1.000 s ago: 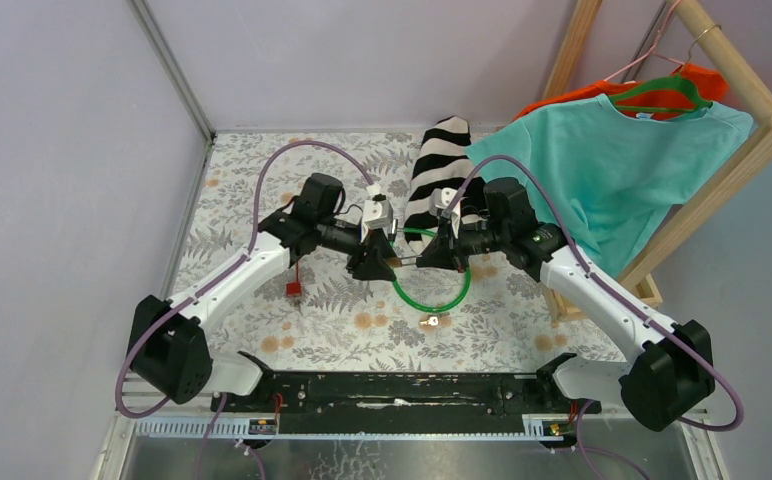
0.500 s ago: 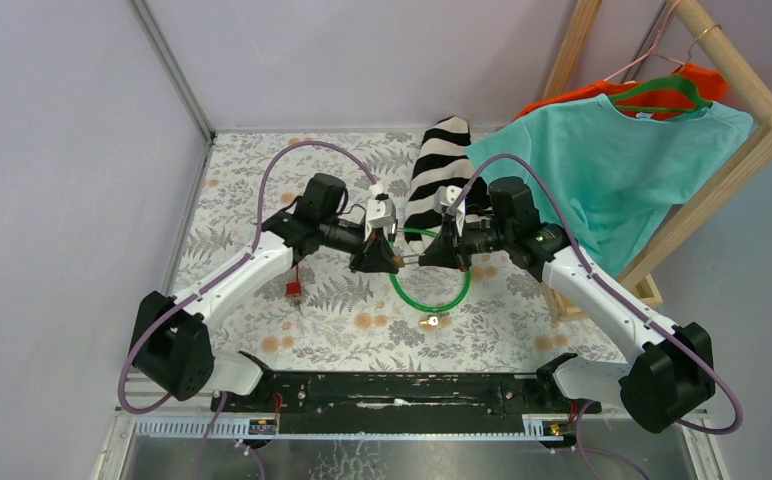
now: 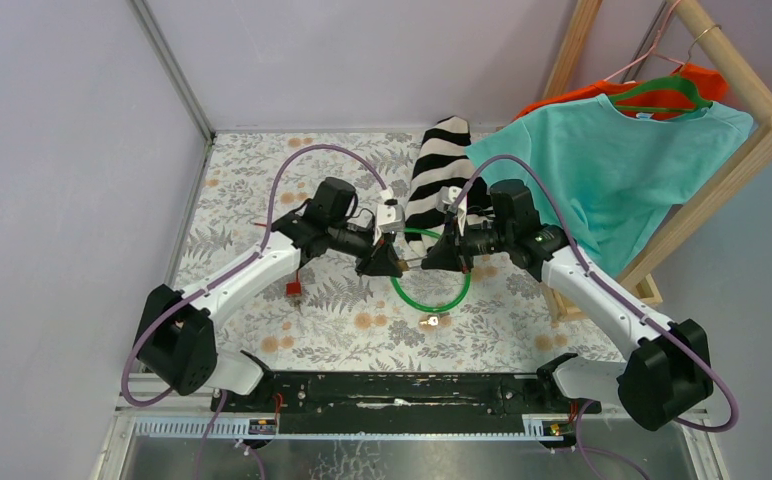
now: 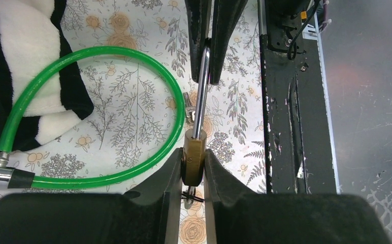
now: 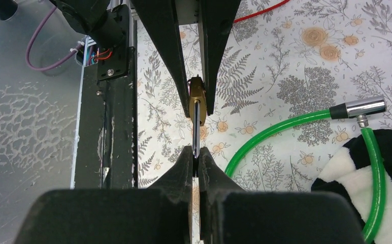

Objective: Lock with the key
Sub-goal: Lock the lock.

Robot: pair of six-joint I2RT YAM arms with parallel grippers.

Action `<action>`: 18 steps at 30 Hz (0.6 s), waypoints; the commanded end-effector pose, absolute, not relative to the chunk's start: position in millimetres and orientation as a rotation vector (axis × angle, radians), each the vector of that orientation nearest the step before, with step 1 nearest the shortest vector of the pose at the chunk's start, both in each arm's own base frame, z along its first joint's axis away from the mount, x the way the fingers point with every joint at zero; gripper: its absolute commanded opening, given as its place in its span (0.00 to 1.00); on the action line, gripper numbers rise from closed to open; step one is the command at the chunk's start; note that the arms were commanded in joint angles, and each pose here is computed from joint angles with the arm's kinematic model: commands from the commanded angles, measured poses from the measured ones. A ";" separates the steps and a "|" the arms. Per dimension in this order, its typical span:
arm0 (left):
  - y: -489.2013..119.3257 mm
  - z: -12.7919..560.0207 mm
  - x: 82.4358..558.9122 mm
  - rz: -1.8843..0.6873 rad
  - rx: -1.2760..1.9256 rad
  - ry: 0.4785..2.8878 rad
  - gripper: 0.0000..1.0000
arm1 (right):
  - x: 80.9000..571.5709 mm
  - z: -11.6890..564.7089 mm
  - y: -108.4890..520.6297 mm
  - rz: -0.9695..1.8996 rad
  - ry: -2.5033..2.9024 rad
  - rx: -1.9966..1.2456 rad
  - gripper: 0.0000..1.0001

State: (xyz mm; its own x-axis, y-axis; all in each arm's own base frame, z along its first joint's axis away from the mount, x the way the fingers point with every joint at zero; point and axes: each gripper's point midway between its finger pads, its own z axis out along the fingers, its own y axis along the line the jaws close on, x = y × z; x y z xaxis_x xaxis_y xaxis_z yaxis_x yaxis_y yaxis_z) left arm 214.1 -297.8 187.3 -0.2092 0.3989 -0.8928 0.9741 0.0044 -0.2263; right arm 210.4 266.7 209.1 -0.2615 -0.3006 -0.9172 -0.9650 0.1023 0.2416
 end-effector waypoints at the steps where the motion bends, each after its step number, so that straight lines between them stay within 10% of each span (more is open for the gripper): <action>1: -315.6 202.3 221.0 -1.186 1.416 1.588 0.00 | 206.5 232.4 279.6 1.251 1.512 -1.293 0.00; 18: -318.2 207.3 248.2 -1.034 1.368 1.565 0.00 | 206.5 228.1 285.0 1.334 1.552 -1.248 0.00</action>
State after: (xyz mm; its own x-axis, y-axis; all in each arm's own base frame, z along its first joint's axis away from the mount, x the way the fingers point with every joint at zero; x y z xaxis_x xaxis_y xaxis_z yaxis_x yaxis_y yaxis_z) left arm 223.0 -297.0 177.2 -0.2692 0.4287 -0.8624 0.9628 0.0969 -0.2523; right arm 219.5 269.9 201.3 -0.3175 -0.2736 -0.9079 -0.9478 0.1217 0.2948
